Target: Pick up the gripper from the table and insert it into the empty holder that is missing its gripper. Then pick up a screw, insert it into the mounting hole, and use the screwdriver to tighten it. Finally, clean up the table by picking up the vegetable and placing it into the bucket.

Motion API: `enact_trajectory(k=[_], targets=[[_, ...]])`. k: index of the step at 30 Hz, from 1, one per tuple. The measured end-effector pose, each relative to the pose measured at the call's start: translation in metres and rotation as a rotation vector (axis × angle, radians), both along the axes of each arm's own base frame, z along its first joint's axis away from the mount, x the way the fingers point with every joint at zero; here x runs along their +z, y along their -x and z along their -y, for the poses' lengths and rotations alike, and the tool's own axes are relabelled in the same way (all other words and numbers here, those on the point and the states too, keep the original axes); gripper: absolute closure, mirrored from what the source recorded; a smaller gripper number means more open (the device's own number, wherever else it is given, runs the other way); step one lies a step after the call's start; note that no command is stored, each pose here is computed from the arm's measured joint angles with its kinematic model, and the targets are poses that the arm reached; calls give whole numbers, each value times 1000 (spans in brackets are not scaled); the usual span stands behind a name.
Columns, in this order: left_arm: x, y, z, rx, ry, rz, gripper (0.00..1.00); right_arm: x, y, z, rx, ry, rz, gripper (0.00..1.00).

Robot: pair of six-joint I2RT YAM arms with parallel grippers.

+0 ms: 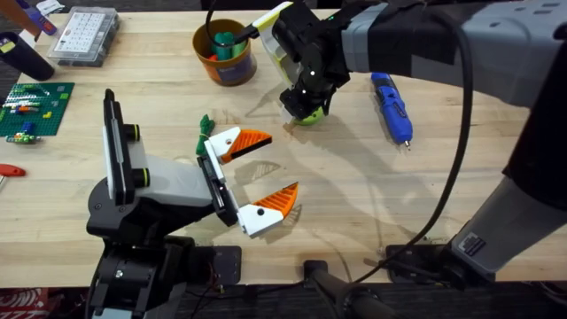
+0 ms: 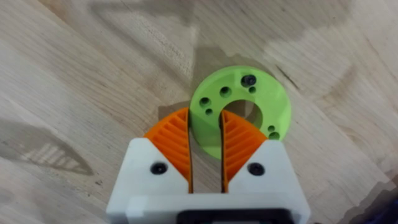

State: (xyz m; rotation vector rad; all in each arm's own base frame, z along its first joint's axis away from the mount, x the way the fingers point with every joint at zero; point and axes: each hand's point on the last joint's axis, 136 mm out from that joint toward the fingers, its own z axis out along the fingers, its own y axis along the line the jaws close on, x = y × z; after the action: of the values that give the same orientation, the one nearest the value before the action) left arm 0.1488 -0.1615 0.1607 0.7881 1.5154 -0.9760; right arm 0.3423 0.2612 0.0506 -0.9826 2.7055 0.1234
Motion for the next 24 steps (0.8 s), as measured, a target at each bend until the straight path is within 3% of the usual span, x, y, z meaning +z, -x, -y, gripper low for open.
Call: enact_trajectory(k=[16,18,21,22,24], targets=[[0,0,0,-1,0,-2,14,0,0,0,3,2,-1,778],[0,0,0,0,0,-1,14,0,0,0,4,0,2,940],[0,0,0,-1,0,-1,14,1,-1,-1,4,-2,5,976],[0,0,0,-1,0,-1,14,1,0,-1,4,-2,5,959],[0,0,0,-1,0,-2,14,1,1,0,1,0,0,767]])
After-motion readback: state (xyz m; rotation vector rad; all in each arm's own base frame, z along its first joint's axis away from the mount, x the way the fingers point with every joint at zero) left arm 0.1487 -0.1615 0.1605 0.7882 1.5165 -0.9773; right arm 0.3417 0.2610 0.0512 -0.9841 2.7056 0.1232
